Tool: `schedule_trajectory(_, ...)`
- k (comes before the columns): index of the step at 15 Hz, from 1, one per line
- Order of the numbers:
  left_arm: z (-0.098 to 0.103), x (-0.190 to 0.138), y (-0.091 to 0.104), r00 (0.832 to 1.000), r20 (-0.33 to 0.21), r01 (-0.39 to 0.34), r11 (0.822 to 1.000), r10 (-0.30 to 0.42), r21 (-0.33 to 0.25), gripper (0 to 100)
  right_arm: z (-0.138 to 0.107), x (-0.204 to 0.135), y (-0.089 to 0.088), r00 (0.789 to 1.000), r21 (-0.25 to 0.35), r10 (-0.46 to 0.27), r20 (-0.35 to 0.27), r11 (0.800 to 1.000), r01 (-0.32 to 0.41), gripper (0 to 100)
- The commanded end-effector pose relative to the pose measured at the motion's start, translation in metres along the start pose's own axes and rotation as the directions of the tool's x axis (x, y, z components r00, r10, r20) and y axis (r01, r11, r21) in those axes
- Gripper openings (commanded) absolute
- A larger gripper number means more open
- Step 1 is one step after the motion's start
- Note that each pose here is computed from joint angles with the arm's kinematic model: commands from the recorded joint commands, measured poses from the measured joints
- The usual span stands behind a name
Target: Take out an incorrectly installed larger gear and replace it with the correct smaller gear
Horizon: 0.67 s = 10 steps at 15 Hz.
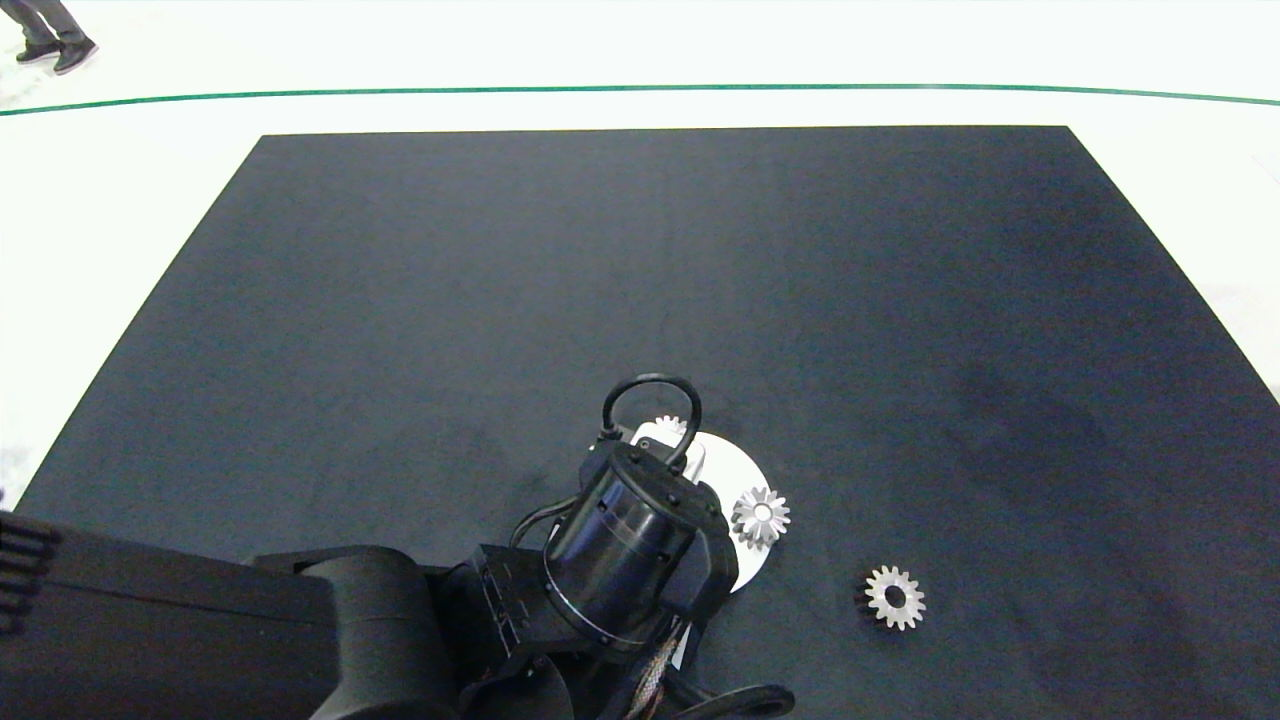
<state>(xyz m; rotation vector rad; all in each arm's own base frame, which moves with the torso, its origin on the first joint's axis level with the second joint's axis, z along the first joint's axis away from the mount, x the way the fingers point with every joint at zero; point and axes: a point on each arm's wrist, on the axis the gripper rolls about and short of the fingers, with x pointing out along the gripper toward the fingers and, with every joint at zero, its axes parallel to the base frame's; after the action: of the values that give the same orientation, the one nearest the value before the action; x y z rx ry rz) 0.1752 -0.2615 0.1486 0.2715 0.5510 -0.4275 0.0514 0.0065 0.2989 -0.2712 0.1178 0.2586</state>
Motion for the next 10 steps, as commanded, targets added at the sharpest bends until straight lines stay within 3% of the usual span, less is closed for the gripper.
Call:
schedule_trajectory(1, -0.0019, 0.0018, -0.0012, 1.0, -0.006, -0.003, 1.0, 0.003, 0.004, 55, -0.0001, -0.0003, 0.0001, 1.0, -0.002, 0.002, 0.0, 1.0, -0.002, 100)
schedule_trajectory(7, -0.0021, 0.0029, -0.0012, 1.0, -0.006, -0.006, 1.0, 0.006, 0.003, 55, -0.0005, 0.0004, 0.0001, 1.0, -0.001, 0.003, -0.003, 1.0, -0.003, 100)
schedule_trajectory(10, -0.0011, 0.002, 0.0002, 1.0, -0.003, -0.007, 1.0, 0.007, -0.001, 50, -0.0005, 0.0004, 0.0001, 1.0, -0.001, 0.003, -0.003, 1.0, -0.003, 100)
